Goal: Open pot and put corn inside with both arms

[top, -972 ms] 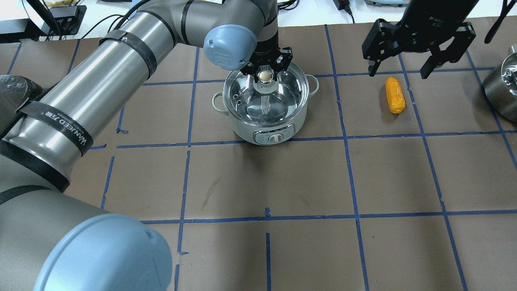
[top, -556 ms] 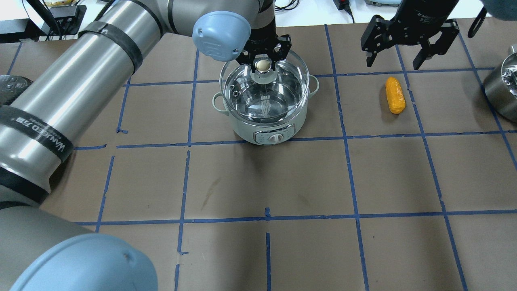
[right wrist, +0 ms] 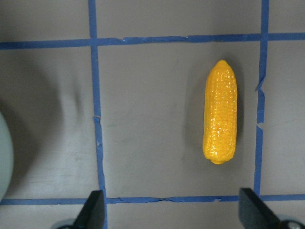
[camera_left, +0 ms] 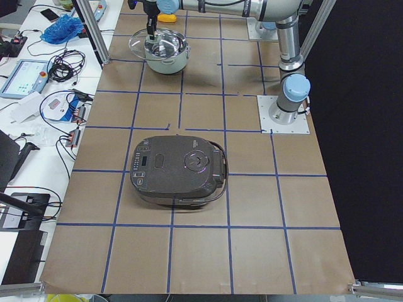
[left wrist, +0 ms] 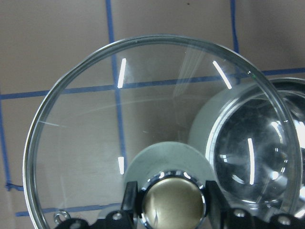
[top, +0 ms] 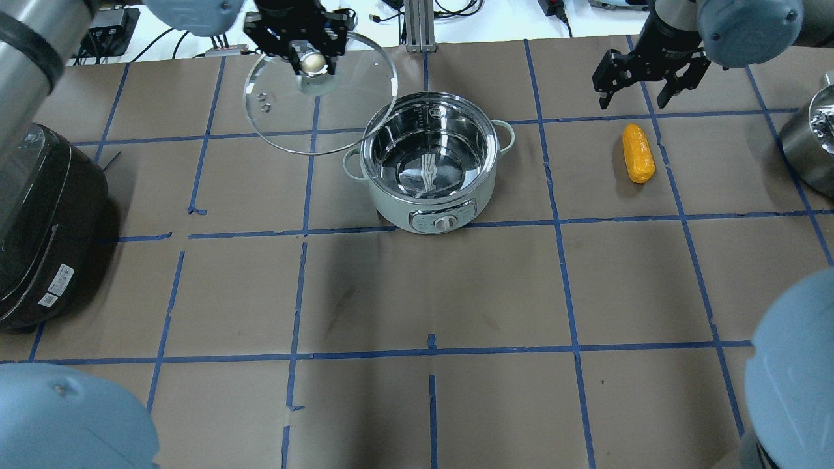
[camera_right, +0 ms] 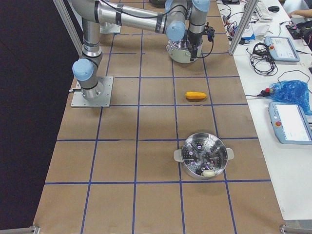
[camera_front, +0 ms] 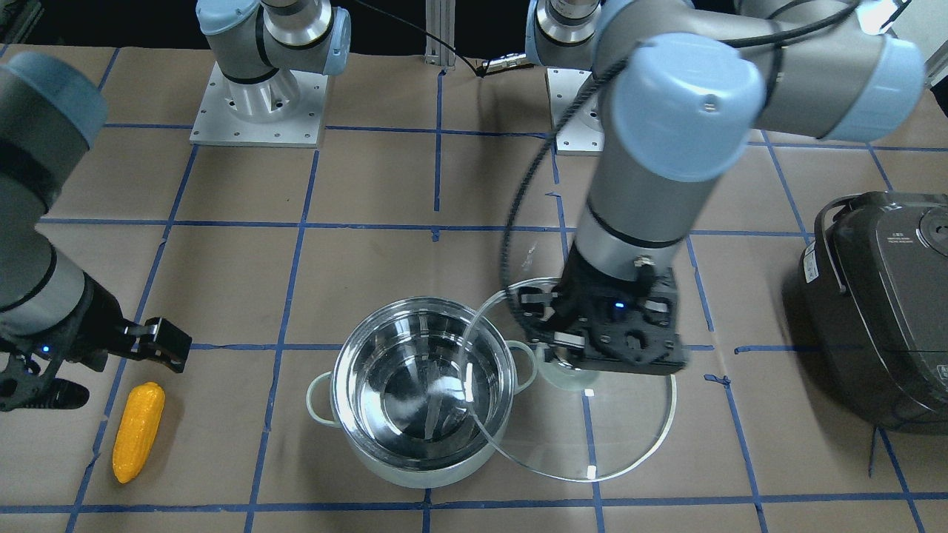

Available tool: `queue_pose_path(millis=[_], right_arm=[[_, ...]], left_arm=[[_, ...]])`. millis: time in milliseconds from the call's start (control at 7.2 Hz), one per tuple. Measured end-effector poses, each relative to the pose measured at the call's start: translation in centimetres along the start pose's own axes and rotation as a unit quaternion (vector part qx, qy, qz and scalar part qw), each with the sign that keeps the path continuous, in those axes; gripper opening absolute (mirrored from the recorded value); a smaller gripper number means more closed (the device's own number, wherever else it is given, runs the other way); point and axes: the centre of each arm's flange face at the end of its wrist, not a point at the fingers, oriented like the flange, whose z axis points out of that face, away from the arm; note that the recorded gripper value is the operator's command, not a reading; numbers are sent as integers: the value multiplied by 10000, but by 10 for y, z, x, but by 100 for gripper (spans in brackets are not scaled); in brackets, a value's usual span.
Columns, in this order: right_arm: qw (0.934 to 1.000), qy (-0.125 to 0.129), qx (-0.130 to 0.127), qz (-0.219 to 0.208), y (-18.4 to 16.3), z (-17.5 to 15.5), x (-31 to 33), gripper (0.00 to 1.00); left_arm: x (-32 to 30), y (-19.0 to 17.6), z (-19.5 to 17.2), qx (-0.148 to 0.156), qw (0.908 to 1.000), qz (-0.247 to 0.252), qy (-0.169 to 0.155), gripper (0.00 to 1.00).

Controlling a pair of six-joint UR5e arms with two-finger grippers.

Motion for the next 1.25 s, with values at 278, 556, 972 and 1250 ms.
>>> queue_pose_path(millis=[278,556,972,1250], right_arm=[[9998,180,-35,-73,-28,68,34,94],[9994,315,-54,-112,-36,118,59,76],[9994,316,-113,-112,-26,162,64,13],[9993,335,-77,-114,-27,158,63,6]], left_arm=[[-105,-12,24,-159,9997,155,-57,16],[-149,-20,82,-276,9992,279,-60,16],[-162,-22,184,-587,9980,250,3,19],[-160,-9,222,-661,9975,247,32,100]])
